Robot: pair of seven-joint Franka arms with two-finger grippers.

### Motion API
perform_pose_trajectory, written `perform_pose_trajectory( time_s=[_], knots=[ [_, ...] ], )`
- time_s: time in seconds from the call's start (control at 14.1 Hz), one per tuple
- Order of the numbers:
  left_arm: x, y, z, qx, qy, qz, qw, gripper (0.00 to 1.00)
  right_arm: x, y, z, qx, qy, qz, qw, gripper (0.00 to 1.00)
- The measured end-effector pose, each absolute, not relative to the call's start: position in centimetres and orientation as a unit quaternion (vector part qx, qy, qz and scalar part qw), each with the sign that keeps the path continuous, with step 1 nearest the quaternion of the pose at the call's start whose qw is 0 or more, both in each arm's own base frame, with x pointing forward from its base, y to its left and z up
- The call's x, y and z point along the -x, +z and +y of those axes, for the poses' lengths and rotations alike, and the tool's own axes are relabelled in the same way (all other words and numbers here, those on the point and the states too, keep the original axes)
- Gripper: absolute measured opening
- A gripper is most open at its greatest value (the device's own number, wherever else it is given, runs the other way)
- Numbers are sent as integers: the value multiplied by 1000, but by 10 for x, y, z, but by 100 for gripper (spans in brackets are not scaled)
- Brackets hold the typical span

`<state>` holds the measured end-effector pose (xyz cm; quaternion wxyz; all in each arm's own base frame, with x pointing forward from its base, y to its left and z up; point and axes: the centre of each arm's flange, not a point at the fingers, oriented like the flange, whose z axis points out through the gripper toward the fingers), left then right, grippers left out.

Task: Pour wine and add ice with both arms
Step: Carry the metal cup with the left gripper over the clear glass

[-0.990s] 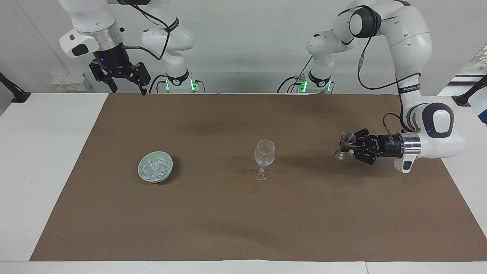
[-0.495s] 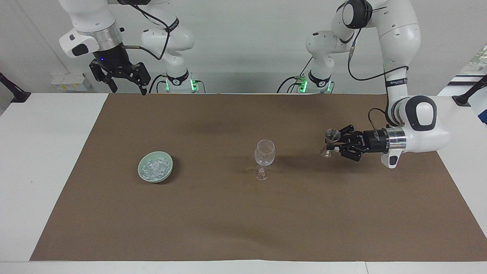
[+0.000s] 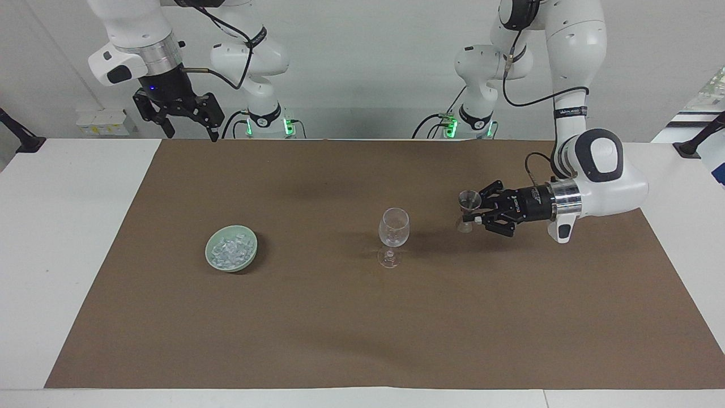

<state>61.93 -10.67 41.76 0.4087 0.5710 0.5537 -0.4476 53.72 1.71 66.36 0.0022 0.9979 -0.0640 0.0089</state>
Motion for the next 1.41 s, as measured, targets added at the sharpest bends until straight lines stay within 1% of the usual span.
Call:
perform_pose_trajectory(
  time_s=[0.42,0.64,0.85,1.2,1.41],
  knots=[
    [-614,454,-133,-562,-435,576,404,26,-537,664,17,-998,9,-64,2,100],
    [-612,465,-144,-558,-428,587,401,26,-537,664,17,-998,9,-64,2,100],
    [-610,469,-156,-559,-421,594,397,26,-537,664,17,-998,9,-64,2,100],
    [-606,467,-175,-578,-397,608,373,26,-537,664,17,-998,9,-64,2,100],
    [-606,467,-185,-581,-384,614,371,26,-537,664,17,-998,9,-64,2,100]
  ],
)
